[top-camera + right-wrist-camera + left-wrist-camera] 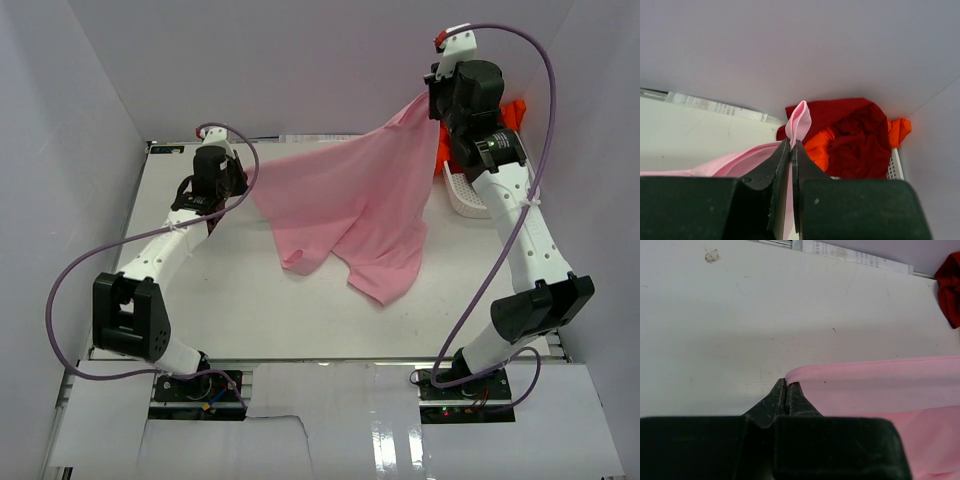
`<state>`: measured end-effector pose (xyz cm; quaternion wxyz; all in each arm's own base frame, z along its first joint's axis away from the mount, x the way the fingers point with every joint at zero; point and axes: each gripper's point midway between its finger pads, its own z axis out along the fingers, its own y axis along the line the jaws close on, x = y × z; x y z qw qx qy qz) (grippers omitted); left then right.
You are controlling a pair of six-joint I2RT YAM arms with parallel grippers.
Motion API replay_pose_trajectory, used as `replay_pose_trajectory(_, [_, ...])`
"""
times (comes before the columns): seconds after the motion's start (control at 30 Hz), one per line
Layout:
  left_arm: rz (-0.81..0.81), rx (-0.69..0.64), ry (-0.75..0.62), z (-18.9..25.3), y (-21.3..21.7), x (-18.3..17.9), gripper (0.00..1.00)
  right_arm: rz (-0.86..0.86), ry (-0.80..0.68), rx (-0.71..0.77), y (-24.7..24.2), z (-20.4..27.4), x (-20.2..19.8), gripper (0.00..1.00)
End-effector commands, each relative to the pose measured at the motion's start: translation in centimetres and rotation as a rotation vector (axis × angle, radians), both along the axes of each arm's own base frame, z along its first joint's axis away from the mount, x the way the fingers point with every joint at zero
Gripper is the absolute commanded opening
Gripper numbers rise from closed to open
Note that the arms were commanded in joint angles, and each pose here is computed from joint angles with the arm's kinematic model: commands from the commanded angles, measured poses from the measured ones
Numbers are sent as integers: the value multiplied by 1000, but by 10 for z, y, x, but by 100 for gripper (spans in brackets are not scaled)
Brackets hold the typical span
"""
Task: Fold and stack the t-shirts
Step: Flatten out the tshirt
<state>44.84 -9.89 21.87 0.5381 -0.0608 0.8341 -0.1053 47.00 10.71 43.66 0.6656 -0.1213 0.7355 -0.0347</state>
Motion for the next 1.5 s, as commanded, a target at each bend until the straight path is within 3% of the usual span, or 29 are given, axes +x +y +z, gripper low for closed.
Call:
replay_pose_trajectory(0.0, [29, -59, -32, 9, -3, 19, 0, 7, -113, -5, 4, 32, 14, 8])
replay_pose_trajectory(0.27, [-98, -102, -90, 24, -26, 19, 0, 63, -97, 1, 14, 10, -5, 8])
replay_pose_trajectory(0.5, [-90, -13, -228, 62, -21, 26, 0, 73, -239, -61, 29, 26, -25, 8])
replay_pose_trajectory(0.67, [-127, -6, -232, 78, -25, 18, 0, 52, -171, -62, 34, 39, -24, 8])
replay_pose_trajectory(0.77, [-151, -12, -296, 94, -30, -4, 0, 22, -229, -58, 36, 51, -48, 8])
replay_pose_trajectory(0.9, [-143, 88, -379, 107, -36, -41, 0, 34, -355, -55, 44, 74, -104, 8])
replay_pose_trajectory(0.97, [-128, 65, -450, 126, -29, -66, 0, 24, -389, -74, 40, 86, -126, 8])
replay_pose_trajectory(1.1, [-133, 17, -570, 161, -18, -111, 0, 112, -541, 28, 22, 135, -203, 8])
replay_pose_trajectory(1.2, [-143, 1, -648, 188, -8, -144, 0, 171, -580, 77, 7, 162, -240, 8])
replay_pose_trajectory(1.33, [-153, -2, -719, 212, 2, -176, 0, 232, -631, 127, -12, 179, -270, 8])
replay_pose_trajectory(1.43, [-111, 18, -722, 215, 10, -175, 0, 90, -638, 92, -31, 182, -261, 8])
replay_pose_trajectory(1.47, [-91, 44, -679, 205, 13, -168, 0, 23, -621, 14, -27, 179, -245, 8])
